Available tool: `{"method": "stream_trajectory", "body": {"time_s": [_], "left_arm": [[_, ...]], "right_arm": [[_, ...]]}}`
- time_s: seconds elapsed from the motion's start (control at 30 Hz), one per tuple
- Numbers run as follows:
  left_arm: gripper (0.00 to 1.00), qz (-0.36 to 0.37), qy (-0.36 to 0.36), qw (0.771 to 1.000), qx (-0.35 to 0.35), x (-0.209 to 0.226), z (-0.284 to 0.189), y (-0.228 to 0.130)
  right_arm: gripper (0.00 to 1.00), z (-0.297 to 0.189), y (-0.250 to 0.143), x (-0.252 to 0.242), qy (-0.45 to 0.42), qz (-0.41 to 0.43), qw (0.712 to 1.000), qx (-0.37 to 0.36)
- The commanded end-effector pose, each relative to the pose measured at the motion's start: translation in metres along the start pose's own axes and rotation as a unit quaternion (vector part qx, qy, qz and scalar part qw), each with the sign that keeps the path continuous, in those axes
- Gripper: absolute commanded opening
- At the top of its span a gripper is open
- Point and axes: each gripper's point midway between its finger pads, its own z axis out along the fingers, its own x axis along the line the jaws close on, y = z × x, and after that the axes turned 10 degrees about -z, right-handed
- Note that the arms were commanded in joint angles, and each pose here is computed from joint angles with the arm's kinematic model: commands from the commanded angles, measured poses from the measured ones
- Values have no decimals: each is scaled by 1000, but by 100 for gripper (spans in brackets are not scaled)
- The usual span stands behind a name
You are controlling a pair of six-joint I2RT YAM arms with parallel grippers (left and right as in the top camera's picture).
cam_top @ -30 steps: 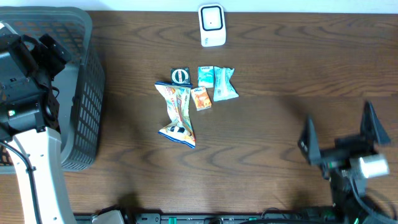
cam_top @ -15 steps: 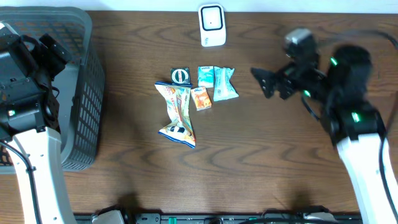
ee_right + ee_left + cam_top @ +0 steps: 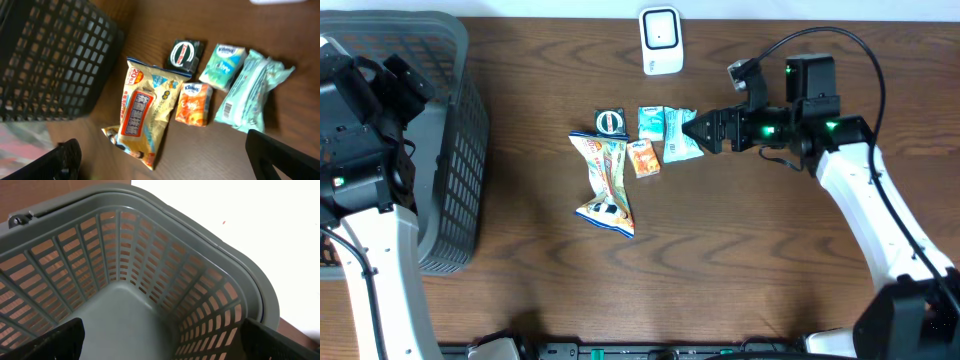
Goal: Scan the item barcode
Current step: 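Swing the right gripper toward the light-green tissue pack near the scanner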
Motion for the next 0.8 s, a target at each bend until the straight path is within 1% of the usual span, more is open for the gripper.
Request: {"method": "stream_trajectory", "body": {"time_s": [0.0,0.07,0.2,0.33,0.43,0.57,0.77], "left_arm": [[98,3,-1,1000,-8,-1,-3,7],[98,3,-1,1000,-8,-1,-3,7],[98,3,-1,1000,-8,-1,-3,7],[98,3,-1,1000,-8,-1,-3,7],[98,3,-1,1000,-8,-1,-3,7],[98,3,-1,1000,-8,-1,-3,7],[98,3,-1,1000,-8,-1,-3,7]], "right_arm": [[99,7,2,2,21,60,998,4],[99,10,0,-1,21,82,996,9],[99,15,5,-6,13,84,996,0],[99,17,12,-11,-1,137,990,-14],[99,17,16,-11,1,146,989,-21],[99,16,27,-11,2,126,991,-42],[99,12,68,4,21,77,992,-102]]}}
